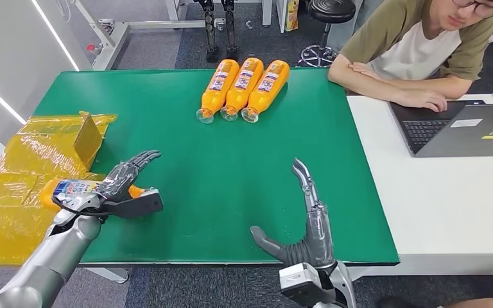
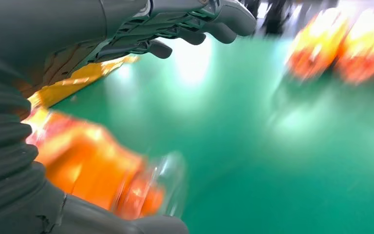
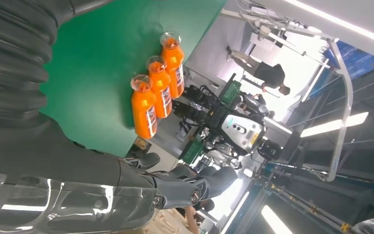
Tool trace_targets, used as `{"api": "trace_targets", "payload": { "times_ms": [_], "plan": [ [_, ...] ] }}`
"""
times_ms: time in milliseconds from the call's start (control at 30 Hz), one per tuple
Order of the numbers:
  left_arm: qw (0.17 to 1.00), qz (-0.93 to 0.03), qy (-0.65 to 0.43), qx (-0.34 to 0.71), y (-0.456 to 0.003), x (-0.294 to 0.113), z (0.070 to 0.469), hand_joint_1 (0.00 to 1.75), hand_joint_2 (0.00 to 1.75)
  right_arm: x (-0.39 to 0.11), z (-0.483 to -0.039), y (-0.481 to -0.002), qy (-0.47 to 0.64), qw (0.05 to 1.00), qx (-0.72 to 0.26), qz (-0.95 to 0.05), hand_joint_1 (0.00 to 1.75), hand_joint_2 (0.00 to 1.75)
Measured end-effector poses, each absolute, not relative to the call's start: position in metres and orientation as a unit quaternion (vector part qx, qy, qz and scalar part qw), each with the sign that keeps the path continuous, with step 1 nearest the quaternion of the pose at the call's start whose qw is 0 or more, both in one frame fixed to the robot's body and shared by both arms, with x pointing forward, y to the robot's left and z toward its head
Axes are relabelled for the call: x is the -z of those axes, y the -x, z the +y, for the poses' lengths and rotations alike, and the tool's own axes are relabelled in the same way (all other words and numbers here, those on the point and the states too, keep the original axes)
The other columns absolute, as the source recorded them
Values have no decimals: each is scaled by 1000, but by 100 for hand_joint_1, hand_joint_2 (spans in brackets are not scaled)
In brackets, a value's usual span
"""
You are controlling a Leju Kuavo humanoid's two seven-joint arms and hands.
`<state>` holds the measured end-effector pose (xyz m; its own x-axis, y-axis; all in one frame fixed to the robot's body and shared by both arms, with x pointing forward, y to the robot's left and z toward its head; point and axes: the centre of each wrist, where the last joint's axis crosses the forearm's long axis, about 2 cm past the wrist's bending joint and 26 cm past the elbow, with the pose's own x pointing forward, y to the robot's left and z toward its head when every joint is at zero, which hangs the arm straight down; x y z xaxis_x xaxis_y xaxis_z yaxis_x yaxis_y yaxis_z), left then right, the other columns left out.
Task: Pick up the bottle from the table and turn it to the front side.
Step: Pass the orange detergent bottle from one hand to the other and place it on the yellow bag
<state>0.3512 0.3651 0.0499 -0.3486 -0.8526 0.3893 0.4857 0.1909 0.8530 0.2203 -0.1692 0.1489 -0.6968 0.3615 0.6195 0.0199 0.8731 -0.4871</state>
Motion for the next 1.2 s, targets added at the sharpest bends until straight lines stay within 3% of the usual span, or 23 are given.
{"api": "trace_targets", "payload": {
  "times_ms": [200,567,767,900,1033,1200],
  "plan": [
    [520,-611,-161,575,-356,-67,360,0,175,-149,-172,-219,111,378,-224,-891,0,175],
    [436,-800,-59,408,-347,-120,324,0,175,-146,-176,-210,109,391,-214,-888,0,175],
    [423,-889,-76,158,-316,-129,253,0,175,-138,-177,-197,88,418,-178,-886,0,175],
    [427,-903,-26,27,-287,-128,194,0,175,-138,-175,-195,81,426,-133,-891,0,175],
    [413,-911,2,-12,-272,-140,151,0,175,-142,-169,-196,80,422,-104,-897,0,175],
    [389,-921,-25,-3,-260,-147,135,0,175,-144,-165,-197,78,416,-85,-902,0,175]
  ]
}}
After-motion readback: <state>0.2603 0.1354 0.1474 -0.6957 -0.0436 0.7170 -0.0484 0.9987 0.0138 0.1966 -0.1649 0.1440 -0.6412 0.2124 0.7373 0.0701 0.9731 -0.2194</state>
